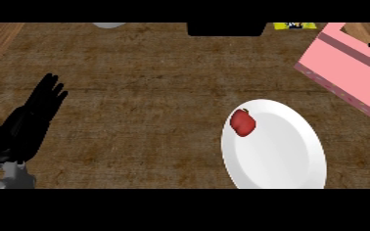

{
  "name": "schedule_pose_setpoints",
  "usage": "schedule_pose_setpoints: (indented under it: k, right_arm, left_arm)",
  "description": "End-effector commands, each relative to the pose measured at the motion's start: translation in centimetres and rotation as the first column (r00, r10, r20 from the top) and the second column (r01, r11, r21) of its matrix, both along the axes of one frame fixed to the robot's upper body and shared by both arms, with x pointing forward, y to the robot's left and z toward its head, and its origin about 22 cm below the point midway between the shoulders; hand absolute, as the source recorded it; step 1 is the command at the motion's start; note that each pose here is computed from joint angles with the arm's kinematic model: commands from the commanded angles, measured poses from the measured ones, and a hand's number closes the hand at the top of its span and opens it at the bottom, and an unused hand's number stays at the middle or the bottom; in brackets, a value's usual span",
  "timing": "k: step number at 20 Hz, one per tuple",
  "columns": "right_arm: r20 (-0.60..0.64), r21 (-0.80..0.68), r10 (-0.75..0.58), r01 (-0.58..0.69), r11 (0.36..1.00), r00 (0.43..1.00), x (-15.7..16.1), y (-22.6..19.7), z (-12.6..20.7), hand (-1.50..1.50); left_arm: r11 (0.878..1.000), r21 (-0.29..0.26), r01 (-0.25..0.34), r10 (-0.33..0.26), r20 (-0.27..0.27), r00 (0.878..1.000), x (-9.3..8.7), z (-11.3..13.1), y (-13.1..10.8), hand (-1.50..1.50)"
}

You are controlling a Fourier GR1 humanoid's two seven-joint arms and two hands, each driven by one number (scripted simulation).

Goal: Pick the tomato from the plate and place it in the cardboard box

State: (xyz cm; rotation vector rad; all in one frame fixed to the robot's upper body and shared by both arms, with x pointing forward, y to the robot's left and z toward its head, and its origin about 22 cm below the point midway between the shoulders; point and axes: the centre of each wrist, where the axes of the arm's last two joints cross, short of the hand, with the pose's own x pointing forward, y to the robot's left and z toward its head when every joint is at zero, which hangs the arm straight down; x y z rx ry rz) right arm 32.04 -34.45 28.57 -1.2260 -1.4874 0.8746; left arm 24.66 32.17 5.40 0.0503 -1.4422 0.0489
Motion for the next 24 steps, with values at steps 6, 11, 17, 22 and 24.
schedule_pose_setpoints:
  k: [6, 11, 17, 22, 24]
  right_arm:
    - [-0.002, 0.015, 0.018, -0.018, 1.000, 1.000, 4.5, -4.7, -4.0, 1.50]
    - [-0.047, 0.034, 0.037, -0.035, 0.999, 0.998, 5.5, -5.5, -8.5, 1.50]
    - [-0.299, 0.071, -0.043, 0.067, 0.995, 0.953, 7.0, -7.3, -11.7, 1.50]
    - [-0.353, 0.117, -0.017, 0.062, 0.991, 0.935, 6.9, -9.1, -13.4, -1.50]
    - [-0.321, 0.163, 0.050, 0.003, 0.987, 0.946, 6.2, -9.3, -14.8, -1.50]
  left_arm:
    - [1.000, 0.014, 0.012, -0.012, 0.003, 1.000, 1.1, 0.4, -0.2, 0.00]
    - [1.000, 0.000, 0.013, -0.013, 0.002, 1.000, 0.2, 0.3, -0.7, 0.00]
    - [0.999, 0.008, 0.033, -0.033, 0.008, 0.999, 1.0, 1.7, -0.9, 0.00]
    - [1.000, 0.006, 0.024, -0.024, 0.007, 1.000, 0.8, 0.4, -0.3, 0.00]
    - [1.000, 0.023, 0.003, -0.003, 0.017, 1.000, -0.7, 1.1, 0.3, 0.00]
